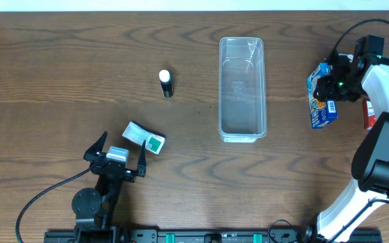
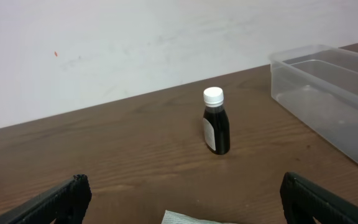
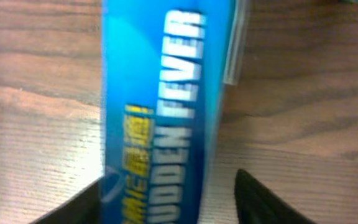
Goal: Pack container
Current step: 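Close the right gripper on the blue box and lift it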
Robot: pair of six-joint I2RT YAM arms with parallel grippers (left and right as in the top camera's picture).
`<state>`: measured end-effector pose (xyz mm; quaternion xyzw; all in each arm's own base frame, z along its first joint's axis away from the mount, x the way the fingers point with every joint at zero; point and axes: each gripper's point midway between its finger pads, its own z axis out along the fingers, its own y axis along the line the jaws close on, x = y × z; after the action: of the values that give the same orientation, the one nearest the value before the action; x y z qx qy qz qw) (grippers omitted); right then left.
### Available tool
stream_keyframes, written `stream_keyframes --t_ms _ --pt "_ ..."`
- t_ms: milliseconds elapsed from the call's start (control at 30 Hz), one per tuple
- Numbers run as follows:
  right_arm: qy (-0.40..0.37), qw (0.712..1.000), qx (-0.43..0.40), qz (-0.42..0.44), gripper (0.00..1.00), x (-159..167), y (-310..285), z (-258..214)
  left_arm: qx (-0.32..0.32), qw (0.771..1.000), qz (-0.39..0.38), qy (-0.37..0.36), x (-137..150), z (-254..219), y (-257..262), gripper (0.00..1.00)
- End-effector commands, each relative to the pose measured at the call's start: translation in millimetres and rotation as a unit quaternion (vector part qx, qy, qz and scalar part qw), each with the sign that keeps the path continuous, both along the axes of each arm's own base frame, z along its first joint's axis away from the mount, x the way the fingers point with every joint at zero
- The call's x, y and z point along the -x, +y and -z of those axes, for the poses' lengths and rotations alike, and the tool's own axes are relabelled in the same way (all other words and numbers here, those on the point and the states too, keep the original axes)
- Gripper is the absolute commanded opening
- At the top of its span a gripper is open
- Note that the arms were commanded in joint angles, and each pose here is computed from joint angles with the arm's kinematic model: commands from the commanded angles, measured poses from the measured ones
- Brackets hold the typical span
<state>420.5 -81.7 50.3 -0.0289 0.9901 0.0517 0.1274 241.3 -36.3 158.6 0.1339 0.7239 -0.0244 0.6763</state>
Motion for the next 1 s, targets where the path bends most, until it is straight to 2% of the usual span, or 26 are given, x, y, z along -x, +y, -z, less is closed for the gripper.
stream_keyframes --t_ms 0,133,233,500,633,767,967 --pt "-0.009 1.0 -0.008 0.006 0.46 -7 7 -6 -0.002 1.0 0.003 0.024 0 17 0 0.98" --pt "-0.009 1.0 -0.008 0.008 0.45 -8 7 -6 -0.002 1.0 0.003 0.024 0 17 0 0.98" --pt "-0.009 1.0 -0.01 0.013 0.36 -8 7 -6 -0.002 1.0 0.003 0.024 0 17 0 0.98" --pt "-0.011 0.999 -0.016 0.026 0.25 -13 7 -23 -0.002 1.0 0.003 0.024 0 17 0 0.98" --pt "-0.013 0.999 -0.02 0.038 0.25 -17 9 -40 -0.002 1.0 0.003 0.024 0 17 0 0.98" --pt "-0.01 0.999 -0.021 0.038 0.11 -18 12 -55 -0.002 1.0 0.003 0.024 0 17 0 0.98" --pt "-0.006 0.999 -0.022 0.037 0.11 -16 13 -56 -0.002 1.0 0.003 0.024 0 17 0 0.98"
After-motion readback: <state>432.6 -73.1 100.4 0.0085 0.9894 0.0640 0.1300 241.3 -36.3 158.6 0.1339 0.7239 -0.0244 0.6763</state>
